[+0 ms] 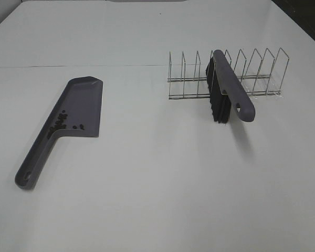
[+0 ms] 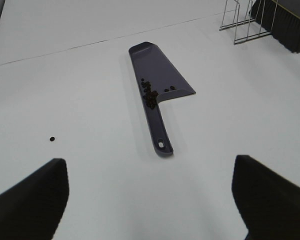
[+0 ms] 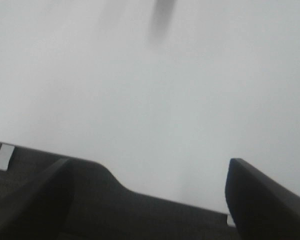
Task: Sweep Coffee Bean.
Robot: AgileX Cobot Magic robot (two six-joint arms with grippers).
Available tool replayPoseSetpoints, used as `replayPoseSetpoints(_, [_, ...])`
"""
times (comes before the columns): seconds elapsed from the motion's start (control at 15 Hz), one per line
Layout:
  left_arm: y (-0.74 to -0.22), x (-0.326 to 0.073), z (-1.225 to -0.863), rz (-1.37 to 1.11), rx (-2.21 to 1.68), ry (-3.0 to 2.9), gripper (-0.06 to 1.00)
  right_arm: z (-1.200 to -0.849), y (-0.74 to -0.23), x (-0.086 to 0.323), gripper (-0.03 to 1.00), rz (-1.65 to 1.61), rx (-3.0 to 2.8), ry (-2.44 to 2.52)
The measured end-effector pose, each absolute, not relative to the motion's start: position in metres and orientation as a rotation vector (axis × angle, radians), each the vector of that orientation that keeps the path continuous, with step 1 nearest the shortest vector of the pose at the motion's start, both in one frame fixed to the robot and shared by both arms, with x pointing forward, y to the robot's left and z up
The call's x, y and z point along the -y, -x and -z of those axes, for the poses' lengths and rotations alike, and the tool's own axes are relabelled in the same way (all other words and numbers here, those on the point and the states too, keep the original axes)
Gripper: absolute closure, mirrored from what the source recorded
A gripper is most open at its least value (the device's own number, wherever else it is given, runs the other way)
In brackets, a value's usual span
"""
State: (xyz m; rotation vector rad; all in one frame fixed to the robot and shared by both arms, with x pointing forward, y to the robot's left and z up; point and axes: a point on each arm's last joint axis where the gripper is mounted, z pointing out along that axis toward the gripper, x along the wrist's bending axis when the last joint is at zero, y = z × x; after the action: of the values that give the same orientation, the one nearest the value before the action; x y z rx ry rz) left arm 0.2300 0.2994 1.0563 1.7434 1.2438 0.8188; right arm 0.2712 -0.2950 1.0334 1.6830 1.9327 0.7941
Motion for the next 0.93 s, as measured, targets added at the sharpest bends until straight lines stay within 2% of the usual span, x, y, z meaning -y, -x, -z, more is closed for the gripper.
replayPoseSetpoints(0.2, [-0.230, -0.299, -1.056, -0.814, -1.250, -1.736, 0.13, -1.036, -0.237, 0.299, 0.20, -1.023, -1.871, -1.420])
replayPoseSetpoints(0.93, [-0.230, -0.300, -1.056, -0.813, -1.252, -1.731, 0.13, -1.037, -0.235, 0.287, 0.20, -1.070, -2.029, -1.256])
